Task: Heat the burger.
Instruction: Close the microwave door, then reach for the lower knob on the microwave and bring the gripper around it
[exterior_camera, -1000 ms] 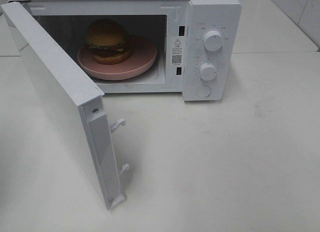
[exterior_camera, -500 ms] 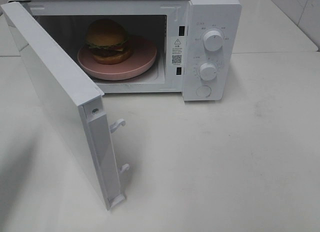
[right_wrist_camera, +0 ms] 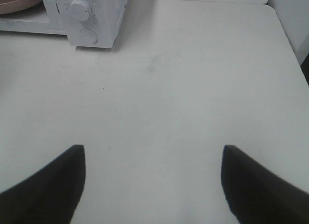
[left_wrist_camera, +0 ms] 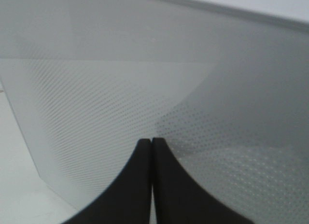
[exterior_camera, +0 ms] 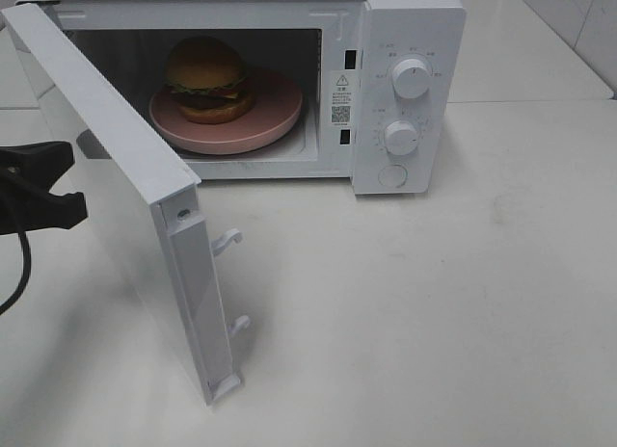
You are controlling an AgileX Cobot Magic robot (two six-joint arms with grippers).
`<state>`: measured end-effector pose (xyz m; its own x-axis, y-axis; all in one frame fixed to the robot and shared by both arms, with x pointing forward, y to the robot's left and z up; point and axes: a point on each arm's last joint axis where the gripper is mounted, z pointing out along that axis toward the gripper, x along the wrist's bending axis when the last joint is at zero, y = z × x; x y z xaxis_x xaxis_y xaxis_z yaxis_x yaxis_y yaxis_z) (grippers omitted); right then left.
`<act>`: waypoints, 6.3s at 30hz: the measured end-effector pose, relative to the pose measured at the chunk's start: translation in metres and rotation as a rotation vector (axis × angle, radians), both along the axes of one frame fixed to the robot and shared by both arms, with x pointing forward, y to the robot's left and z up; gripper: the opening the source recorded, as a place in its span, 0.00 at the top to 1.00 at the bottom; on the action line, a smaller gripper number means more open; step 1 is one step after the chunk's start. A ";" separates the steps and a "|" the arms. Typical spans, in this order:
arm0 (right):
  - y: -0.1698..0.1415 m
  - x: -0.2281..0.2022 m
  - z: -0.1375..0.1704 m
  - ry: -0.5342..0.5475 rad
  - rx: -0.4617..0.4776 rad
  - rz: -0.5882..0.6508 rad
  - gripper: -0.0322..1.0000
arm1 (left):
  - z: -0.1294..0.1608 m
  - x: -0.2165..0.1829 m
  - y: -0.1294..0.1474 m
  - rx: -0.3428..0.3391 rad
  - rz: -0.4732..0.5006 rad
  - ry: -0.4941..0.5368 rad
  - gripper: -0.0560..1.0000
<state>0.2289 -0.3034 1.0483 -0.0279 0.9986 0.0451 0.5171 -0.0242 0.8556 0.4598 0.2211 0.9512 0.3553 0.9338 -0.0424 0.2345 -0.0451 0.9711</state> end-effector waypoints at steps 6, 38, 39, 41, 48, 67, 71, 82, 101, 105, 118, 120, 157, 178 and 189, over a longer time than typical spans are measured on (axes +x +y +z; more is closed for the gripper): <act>0.000 0.000 0.000 0.000 0.000 0.000 0.24 | -0.002 0.009 -0.016 -0.004 -0.001 0.001 0.95; 0.000 0.000 0.000 0.000 0.000 0.000 0.24 | 0.005 0.078 -0.129 -0.054 0.088 -0.008 0.95; 0.000 0.000 0.000 0.000 0.000 0.000 0.24 | 0.005 0.083 -0.133 -0.056 0.094 -0.002 0.95; 0.000 0.000 0.000 0.000 0.000 0.000 0.24 | 0.005 0.088 -0.138 -0.059 0.094 0.006 0.95; 0.000 0.000 0.000 0.000 0.000 0.000 0.24 | 0.000 0.099 -0.161 -0.055 0.053 0.039 0.95; 0.000 0.000 0.000 -0.001 0.000 0.000 0.24 | -0.007 0.116 -0.194 0.007 -0.015 0.122 0.95; 0.000 0.000 0.000 -0.001 0.000 0.000 0.24 | -0.008 0.115 -0.197 0.002 -0.024 0.151 0.95; 0.000 0.000 0.000 -0.001 0.000 0.000 0.24 | -0.014 0.090 -0.212 0.039 -0.195 0.395 0.44; 0.000 0.000 0.000 -0.001 0.000 0.000 0.24 | 0.023 0.043 -0.187 0.330 -0.345 0.768 0.09; 0.000 0.000 0.000 -0.001 0.000 0.000 0.24 | 0.040 0.036 -0.169 0.435 -0.296 0.795 0.09; 0.000 0.000 0.000 -0.001 0.000 0.000 0.24 | 0.091 0.055 -0.073 0.357 -0.132 0.913 0.09; 0.000 0.000 0.000 -0.001 0.000 0.000 0.24 | 0.098 0.056 -0.058 0.343 -0.097 0.923 0.09; 0.000 0.000 0.000 -0.001 0.000 0.000 0.24 | 0.085 -0.117 0.071 0.201 0.212 0.857 0.09; 0.000 0.000 0.000 -0.001 0.000 0.000 0.24 | 0.102 -0.195 0.074 0.126 0.243 0.388 0.09; 0.000 0.000 0.000 -0.001 0.000 0.000 0.24 | 0.104 -0.227 0.074 0.085 0.244 0.193 0.09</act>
